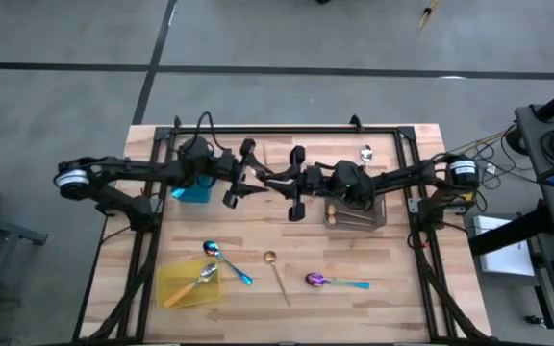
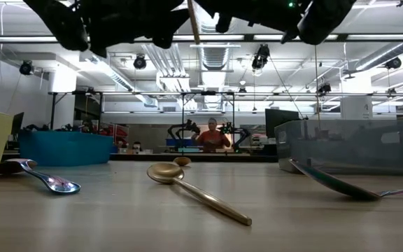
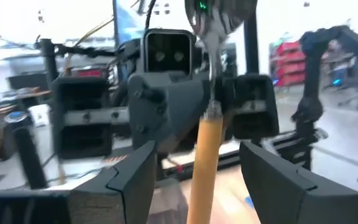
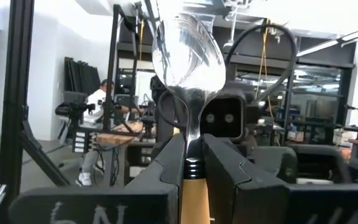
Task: Sort silverware by color (type)
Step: Put the yellow spoon into the yellow bin
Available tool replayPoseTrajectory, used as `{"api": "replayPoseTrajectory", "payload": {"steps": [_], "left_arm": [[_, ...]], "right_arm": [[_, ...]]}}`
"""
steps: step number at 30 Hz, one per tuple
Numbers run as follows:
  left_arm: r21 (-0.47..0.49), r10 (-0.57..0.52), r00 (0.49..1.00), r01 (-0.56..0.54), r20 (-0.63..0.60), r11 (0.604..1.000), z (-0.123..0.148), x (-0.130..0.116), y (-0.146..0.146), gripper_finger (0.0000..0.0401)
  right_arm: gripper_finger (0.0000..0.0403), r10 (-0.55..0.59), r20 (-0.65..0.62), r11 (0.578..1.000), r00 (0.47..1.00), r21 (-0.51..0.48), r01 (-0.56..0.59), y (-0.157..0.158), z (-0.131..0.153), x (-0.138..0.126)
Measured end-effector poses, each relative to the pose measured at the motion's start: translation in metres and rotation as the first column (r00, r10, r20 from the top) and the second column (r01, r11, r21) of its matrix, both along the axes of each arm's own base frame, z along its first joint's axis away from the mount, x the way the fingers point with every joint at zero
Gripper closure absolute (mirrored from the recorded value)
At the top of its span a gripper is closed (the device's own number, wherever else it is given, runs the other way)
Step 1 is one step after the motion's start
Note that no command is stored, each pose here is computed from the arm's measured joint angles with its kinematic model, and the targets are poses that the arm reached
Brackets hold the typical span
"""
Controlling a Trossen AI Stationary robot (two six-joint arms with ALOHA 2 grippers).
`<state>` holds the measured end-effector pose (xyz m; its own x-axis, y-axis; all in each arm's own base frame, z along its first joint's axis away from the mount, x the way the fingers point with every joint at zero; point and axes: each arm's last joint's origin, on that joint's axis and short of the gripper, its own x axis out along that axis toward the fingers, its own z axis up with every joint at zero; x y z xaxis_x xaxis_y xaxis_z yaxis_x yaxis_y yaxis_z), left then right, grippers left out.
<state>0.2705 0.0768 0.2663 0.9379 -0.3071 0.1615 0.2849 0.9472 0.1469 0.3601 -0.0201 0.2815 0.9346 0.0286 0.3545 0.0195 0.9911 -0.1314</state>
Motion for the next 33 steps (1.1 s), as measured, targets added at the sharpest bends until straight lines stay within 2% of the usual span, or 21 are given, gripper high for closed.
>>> {"api": "replayPoseTrajectory", "payload": {"steps": [7, 10, 13, 18, 27, 33], "left_arm": [[-0.012, -0.086, 0.996, 0.086, 0.024, 0.996, -0.006, 0.006, 0.001, 0.0195], [-0.02, -0.085, 0.996, 0.085, 0.025, 0.996, -0.005, 0.006, 0.001, 0.0216], [-0.029, -0.082, 0.996, 0.083, 0.029, 0.996, -0.003, 0.005, 0.001, 0.0264], [-0.067, -0.097, 0.995, 0.098, 0.02, 0.993, -0.001, 0.003, 0.0, 0.0375], [-0.17, -0.116, 0.993, 0.112, -0.014, 0.979, -0.001, 0.003, 0.0, 0.039], [-0.249, -0.144, 0.987, 0.121, -0.077, 0.961, -0.006, 0.004, -0.001, 0.0391]], "right_arm": [[0.0371, -0.009, 0.002, 0.999, 1.0, -0.034, 0.009, -0.001, -0.002, 0.013], [0.0371, -0.011, 0.006, 0.999, 1.0, -0.05, 0.011, 0.0, -0.001, 0.013], [0.0371, -0.018, 0.008, 0.998, 1.0, -0.067, 0.019, -0.001, 0.001, 0.012], [0.0358, -0.039, 0.006, 0.996, 0.999, -0.084, 0.039, -0.001, 0.002, 0.011], [0.0337, -0.048, -0.012, 0.995, 0.999, -0.089, 0.047, -0.002, 0.001, 0.011], [0.0314, -0.071, -0.094, 0.995, 0.993, -0.076, 0.064, -0.002, 0.003, 0.008]]}}
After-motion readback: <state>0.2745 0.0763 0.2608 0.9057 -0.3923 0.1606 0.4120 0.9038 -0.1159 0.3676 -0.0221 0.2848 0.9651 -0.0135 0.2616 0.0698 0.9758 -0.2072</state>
